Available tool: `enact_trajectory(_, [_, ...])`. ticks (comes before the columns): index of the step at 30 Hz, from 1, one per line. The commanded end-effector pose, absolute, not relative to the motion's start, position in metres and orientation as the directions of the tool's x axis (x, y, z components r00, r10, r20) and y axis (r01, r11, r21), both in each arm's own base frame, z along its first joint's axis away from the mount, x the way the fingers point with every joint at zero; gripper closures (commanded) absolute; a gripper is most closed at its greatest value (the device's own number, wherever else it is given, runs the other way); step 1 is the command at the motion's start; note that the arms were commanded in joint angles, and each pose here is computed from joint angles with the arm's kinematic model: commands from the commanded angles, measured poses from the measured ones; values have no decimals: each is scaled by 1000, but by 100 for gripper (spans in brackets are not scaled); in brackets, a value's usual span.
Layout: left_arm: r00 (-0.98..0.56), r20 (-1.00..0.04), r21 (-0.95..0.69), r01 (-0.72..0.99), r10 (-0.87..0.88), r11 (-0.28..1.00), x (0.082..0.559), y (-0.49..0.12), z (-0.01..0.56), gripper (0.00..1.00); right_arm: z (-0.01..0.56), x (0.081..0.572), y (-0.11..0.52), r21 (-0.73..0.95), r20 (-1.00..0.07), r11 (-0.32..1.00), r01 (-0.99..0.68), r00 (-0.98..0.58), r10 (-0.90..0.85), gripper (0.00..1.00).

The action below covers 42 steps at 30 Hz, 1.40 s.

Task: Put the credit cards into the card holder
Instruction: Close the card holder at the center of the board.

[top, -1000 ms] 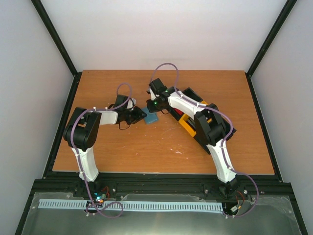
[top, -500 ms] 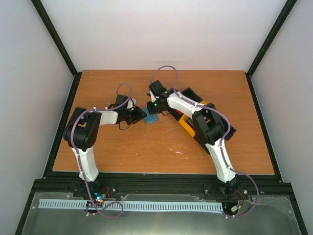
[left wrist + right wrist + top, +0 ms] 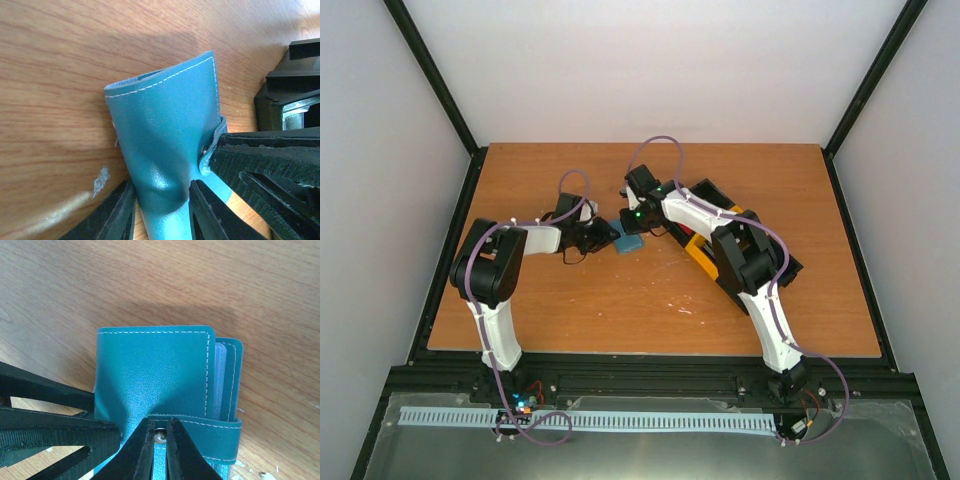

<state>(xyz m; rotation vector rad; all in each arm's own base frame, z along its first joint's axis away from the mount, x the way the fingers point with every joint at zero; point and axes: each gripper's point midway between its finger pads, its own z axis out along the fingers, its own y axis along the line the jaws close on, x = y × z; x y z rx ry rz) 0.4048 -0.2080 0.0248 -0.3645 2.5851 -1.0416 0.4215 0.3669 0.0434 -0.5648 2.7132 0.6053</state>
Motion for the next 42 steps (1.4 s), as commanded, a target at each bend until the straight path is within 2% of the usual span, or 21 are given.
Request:
enact_trajectory(1, [-932,-59,-553,-267,-357,789,366,-182,-38,69,30,414,376,384,-335,810,-443,-885,-324,92])
enact_trajectory(9, [-933,-61,-536,-269,-355,800,365,-179,-42,73,19,416,373,362,-316,825,-434,-890,-329,93])
enact_trajectory(18, [-935,-51,-532,-273,-352,801,363,-179,-46,74,-8,408,364,277,-261,850,-448,-886,-382,96])
enact_trajectory(32, [-933,-53,-531,-276,-357,801,364,-178,-45,74,-90,373,331,59,-54,882,-468,-884,-465,97])
enact_trajectory(37, [-931,-61,-535,-275,-361,799,366,-178,-40,74,-83,370,336,63,-68,878,-474,-880,-470,97])
enact_trajectory(42, [-924,-121,-578,-231,-362,783,376,-182,-16,72,2,406,366,166,-287,867,-469,-864,-413,90])
